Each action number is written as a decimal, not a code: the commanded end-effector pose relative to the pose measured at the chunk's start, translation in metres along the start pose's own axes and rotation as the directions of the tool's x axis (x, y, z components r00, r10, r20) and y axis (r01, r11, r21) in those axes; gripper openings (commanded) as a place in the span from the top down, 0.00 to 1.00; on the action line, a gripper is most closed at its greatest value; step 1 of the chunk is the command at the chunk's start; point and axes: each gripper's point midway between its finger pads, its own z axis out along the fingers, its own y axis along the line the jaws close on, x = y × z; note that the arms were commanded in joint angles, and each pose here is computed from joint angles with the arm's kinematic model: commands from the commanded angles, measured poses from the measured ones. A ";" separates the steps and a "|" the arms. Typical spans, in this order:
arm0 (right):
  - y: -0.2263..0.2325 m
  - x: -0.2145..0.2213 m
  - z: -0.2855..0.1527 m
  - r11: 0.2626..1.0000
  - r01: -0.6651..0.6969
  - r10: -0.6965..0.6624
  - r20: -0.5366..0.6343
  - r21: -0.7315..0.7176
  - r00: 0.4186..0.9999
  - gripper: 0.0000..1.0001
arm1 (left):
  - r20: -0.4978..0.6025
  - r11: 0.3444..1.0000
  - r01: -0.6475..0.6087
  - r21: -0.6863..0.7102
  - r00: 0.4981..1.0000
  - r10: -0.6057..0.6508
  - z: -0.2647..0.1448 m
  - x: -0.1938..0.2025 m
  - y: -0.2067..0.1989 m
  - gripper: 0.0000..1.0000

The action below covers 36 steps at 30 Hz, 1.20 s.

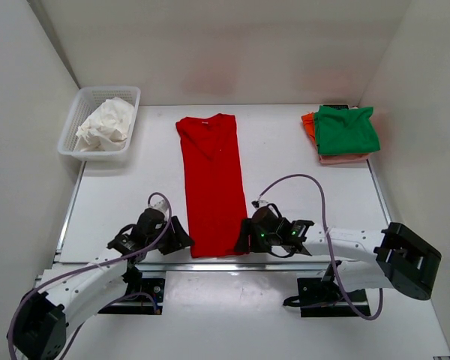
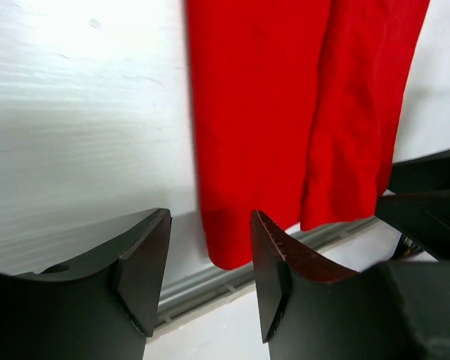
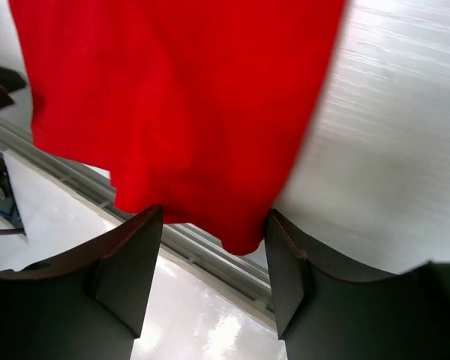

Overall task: Fold and stack the t-shirts
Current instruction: Grab the bottom of the folded rectangular tshirt with both arms

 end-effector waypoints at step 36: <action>0.027 -0.103 -0.040 0.965 0.197 -0.228 -0.181 -0.171 0.957 1.00 | -0.068 0.993 -0.082 0.090 0.994 0.089 -0.021 -0.097 -0.052 1.00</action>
